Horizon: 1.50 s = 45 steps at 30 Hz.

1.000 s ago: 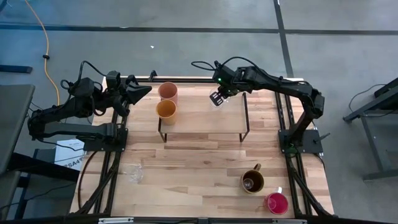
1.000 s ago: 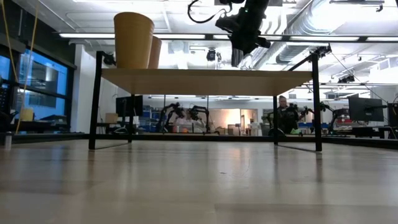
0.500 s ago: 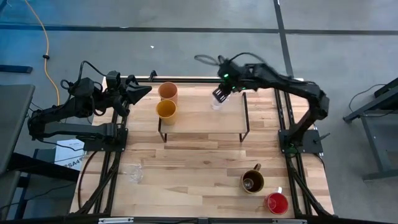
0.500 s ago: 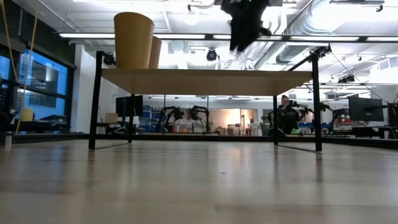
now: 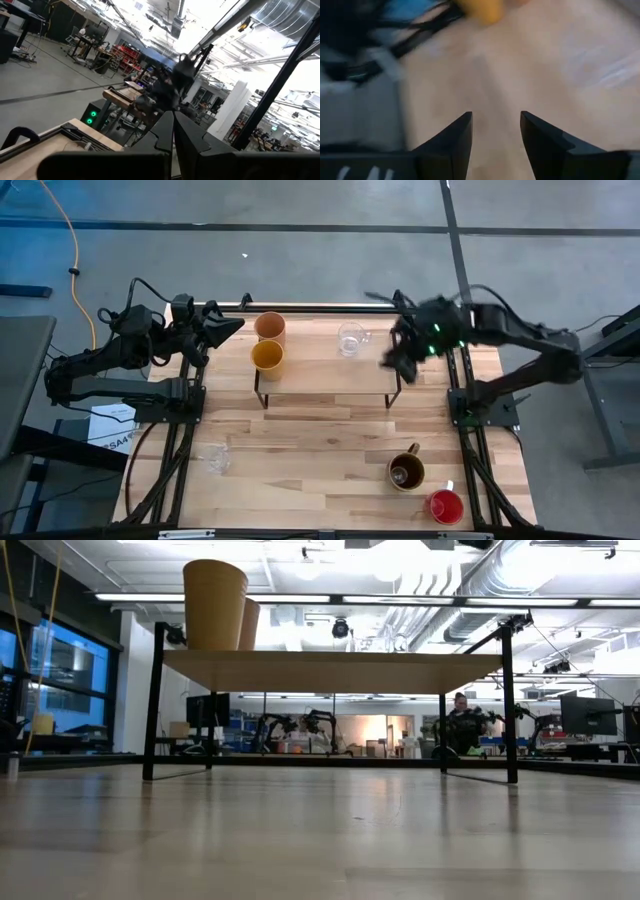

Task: Stack small to large cups/mugs on shelf
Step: Put the green mug on the shelf

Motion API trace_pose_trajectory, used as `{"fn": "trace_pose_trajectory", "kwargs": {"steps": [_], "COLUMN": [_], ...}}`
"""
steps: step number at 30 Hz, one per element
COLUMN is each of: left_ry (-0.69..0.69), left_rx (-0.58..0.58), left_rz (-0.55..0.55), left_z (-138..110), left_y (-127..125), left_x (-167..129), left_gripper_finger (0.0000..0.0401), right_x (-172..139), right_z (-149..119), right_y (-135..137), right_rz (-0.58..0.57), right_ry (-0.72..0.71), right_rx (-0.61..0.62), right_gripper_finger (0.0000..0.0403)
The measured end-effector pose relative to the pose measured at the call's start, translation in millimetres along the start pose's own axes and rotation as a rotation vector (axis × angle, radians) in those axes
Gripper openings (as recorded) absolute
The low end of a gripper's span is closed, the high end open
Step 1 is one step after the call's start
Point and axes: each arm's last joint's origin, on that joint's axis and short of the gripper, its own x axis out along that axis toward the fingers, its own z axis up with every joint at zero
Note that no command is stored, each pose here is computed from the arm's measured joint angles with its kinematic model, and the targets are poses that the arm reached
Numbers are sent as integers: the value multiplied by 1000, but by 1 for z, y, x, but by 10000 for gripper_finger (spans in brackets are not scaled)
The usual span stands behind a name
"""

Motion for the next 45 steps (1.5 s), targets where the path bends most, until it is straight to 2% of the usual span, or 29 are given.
{"fn": "trace_pose_trajectory", "kwargs": {"steps": [4, 6, 8, 12, 15, 17, 20, 23, 27, 31, 33, 37, 41, 45], "left_ry": [-12, -14, -22, -37, -36, -37, -36, -37, -37, -36, -36, -35, -35, -35], "left_rx": [0, 0, 0, 0, 0, 0, 0, 0, 0, 0, 0, -1, -1, -1], "left_rz": [21, 23, 38, 62, 62, 61, 62, 62, 62, 61, 61, 59, 58, 58], "left_z": [0, 0, 1, 1, 1, 1, 1, 1, 1, 1, 1, 1, 1, 1], "left_y": [1, 1, 1, 2, 2, 2, 2, 2, 2, 2, 2, 2, 2, 2], "left_x": [0, 0, 0, 0, 0, 0, 0, 0, 0, 0, 0, 0, 0, 0], "left_gripper_finger": [3, 3, 3, 3, 3, 3, 3, 3, 3, 3, 3, 3, 3, 3], "right_x": [7, 12, 17, 28, 31, 33, 39, 51, 71, 84, 86, 89, 86, 78], "right_z": [-42, -64, -83, -112, -134, -146, -159, -171, -190, -198, -200, -206, -213, -215], "right_y": [17, 24, 31, 44, 47, 49, 55, 55, 55, 53, 50, 42, 41, 41], "right_rz": [253, 303, 303, 241, 74, -56, -165, -249, -244, -216, -238, -332, -344, -338], "right_ry": [174, 298, 391, 558, 711, 757, 745, 753, 722, 599, 581, 594, 596, 602], "right_rx": [126, 201, 242, 257, 286, 297, 308, 407, 506, 483, 501, 622, 572, 397], "right_gripper_finger": [158, 158, 158, 158, 158, 158, 158, 158, 158, 158, 158, 158, 158, 158]}}
